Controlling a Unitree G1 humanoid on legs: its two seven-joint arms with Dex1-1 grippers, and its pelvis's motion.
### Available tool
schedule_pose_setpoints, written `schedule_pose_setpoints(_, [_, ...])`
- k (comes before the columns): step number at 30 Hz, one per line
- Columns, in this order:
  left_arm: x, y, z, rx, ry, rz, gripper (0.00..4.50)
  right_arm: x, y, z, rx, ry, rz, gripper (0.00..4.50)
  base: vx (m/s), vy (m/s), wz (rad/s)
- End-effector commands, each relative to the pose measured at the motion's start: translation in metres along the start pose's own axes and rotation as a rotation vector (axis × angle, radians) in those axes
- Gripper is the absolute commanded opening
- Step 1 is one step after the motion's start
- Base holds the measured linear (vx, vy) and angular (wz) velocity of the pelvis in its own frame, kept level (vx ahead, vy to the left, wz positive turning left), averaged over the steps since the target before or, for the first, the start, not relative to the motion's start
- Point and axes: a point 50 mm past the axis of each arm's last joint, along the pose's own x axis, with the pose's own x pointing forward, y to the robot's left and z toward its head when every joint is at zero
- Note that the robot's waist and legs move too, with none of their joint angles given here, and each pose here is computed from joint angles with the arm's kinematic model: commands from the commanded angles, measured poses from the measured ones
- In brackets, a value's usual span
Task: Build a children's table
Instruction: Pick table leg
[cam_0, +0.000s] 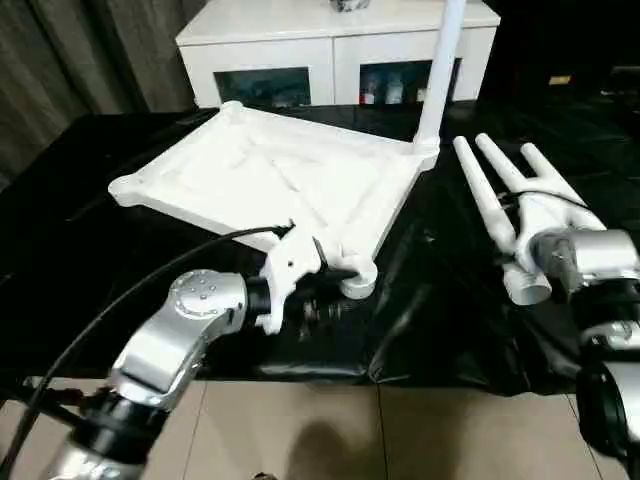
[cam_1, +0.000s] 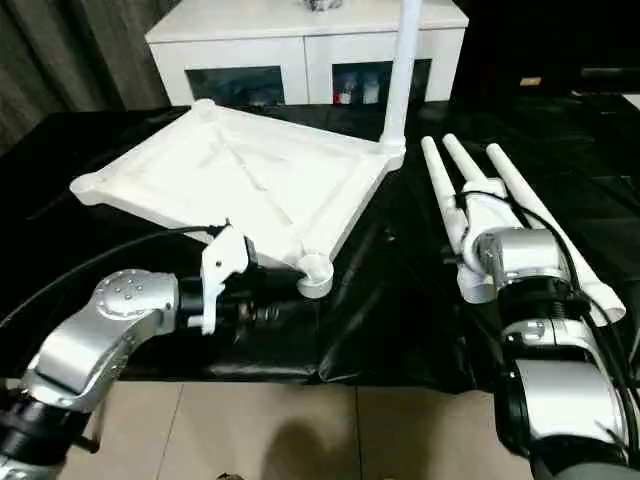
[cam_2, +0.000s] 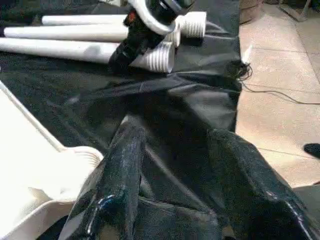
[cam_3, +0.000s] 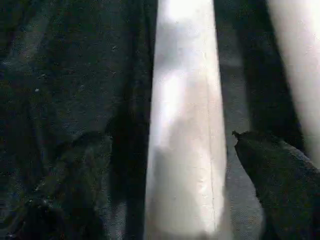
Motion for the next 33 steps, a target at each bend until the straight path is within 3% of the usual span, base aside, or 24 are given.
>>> schedule_pose_setpoints(1, [-0.003, 0.0, 0.003, 0.012, 0.002, 0.001, 2.42, 0.004, -0.001, -0.011, 0.038, 0.06, 0.017, 4.02, 0.0, 0.0, 0.0])
schedule_pose_setpoints(3, [-0.005, 0.001, 0.005, 0.016, 0.007, 0.012, 2.42, 0.005, 0.0, -0.012, 0.069, 0.073, 0.037, 3.68, 0.0, 0.0, 0.0])
schedule_pose_setpoints(7, [-0.009, 0.0, 0.007, 0.011, 0.024, 0.012, 2.42, 0.007, 0.002, -0.013, 0.101, 0.095, 0.07, 3.55, 0.0, 0.0, 0.0])
schedule_pose_setpoints(8, [-0.009, 0.001, 0.007, 0.013, 0.027, 0.015, 2.42, 0.007, 0.002, -0.014, 0.107, 0.102, 0.078, 3.24, 0.0, 0.0, 0.0])
schedule_pose_setpoints(15, [-0.01, 0.004, 0.008, 0.016, 0.025, 0.034, 2.42, 0.01, -0.002, -0.023, 0.144, 0.135, 0.08, 2.75, 0.0, 0.0, 0.0])
schedule_pose_setpoints(22, [-0.01, 0.01, 0.013, -0.002, -0.003, 0.076, 2.42, 0.009, -0.009, -0.021, 0.203, 0.106, 0.041, 2.1, 0.0, 0.0, 0.0])
schedule_pose_setpoints(23, [-0.01, 0.011, 0.013, -0.002, -0.003, 0.078, 2.58, 0.009, -0.009, -0.021, 0.204, 0.105, 0.04, 2.02, 0.0, 0.0, 0.0])
schedule_pose_setpoints(27, [-0.011, 0.026, 0.018, -0.029, -0.068, 0.211, 2.78, 0.004, -0.019, -0.007, 0.303, -0.02, -0.027, 1.88, 0.0, 0.0, 0.0])
schedule_pose_setpoints(30, [-0.012, 0.033, 0.021, -0.046, -0.121, 0.283, 3.17, -0.001, -0.017, 0.007, 0.323, -0.183, -0.015, 1.86, 0.0, 0.0, 0.0])
schedule_pose_setpoints(31, [-0.012, 0.033, 0.021, -0.046, -0.121, 0.283, 3.17, -0.001, -0.017, 0.007, 0.323, -0.183, -0.015, 1.86, 0.0, 0.0, 0.0])
schedule_pose_setpoints(32, [-0.013, 0.039, 0.024, -0.072, -0.18, 0.342, 3.27, -0.012, -0.009, 0.025, 0.327, -0.425, 0.068, 1.86, 0.0, 0.0, 0.0])
schedule_pose_setpoints(33, [-0.013, 0.039, 0.024, -0.072, -0.18, 0.342, 3.27, -0.012, -0.009, 0.025, 0.327, -0.425, 0.068, 1.86, 0.0, 0.0, 0.0])
